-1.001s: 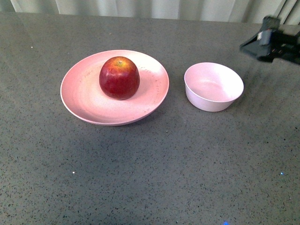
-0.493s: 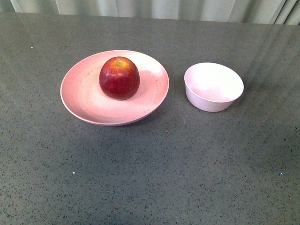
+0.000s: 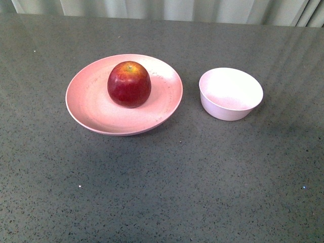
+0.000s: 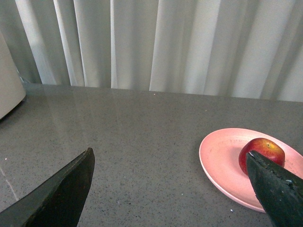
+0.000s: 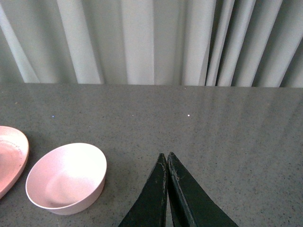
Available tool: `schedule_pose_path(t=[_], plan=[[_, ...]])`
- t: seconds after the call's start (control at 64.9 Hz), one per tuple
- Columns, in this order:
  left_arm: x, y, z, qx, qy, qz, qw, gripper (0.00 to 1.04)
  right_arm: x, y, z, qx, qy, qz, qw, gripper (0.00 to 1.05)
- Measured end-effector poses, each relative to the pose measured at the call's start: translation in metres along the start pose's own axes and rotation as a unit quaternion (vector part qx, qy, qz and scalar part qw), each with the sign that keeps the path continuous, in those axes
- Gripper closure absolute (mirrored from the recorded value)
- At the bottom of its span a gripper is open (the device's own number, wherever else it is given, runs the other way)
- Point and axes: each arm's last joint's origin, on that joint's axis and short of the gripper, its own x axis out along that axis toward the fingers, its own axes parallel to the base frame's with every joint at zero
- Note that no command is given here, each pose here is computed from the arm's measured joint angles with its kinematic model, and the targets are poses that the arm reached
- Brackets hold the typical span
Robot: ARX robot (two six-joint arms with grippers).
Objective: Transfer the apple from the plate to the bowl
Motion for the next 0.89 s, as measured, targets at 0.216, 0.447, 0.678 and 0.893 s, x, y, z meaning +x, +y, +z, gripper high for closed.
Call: schedule_pose_path(t=[0.216,0.447,0.678,0.893], plan=[[0.000,0.000,0.000,0.000,0.000,0.000,1.000,0.09,-0.021,0.000,0.000,0.000,0.000,0.000,1.000,1.03],[0.000,0.000,0.000,0.000,0.000,0.000,1.000,0.09,-0.036,0.000,0.001,0.000,-0.001,0.000,1.000,1.03],[0.000,0.000,0.000,0.000,0.000,0.000,1.000,0.09,-0.048,0.000,0.008,0.000,-0.013,0.000,1.000,1.03],[0.000,0.000,0.000,0.000,0.000,0.000,1.000,0.09,-0.057,0.000,0.010,0.000,-0.017,0.000,1.000,1.03]])
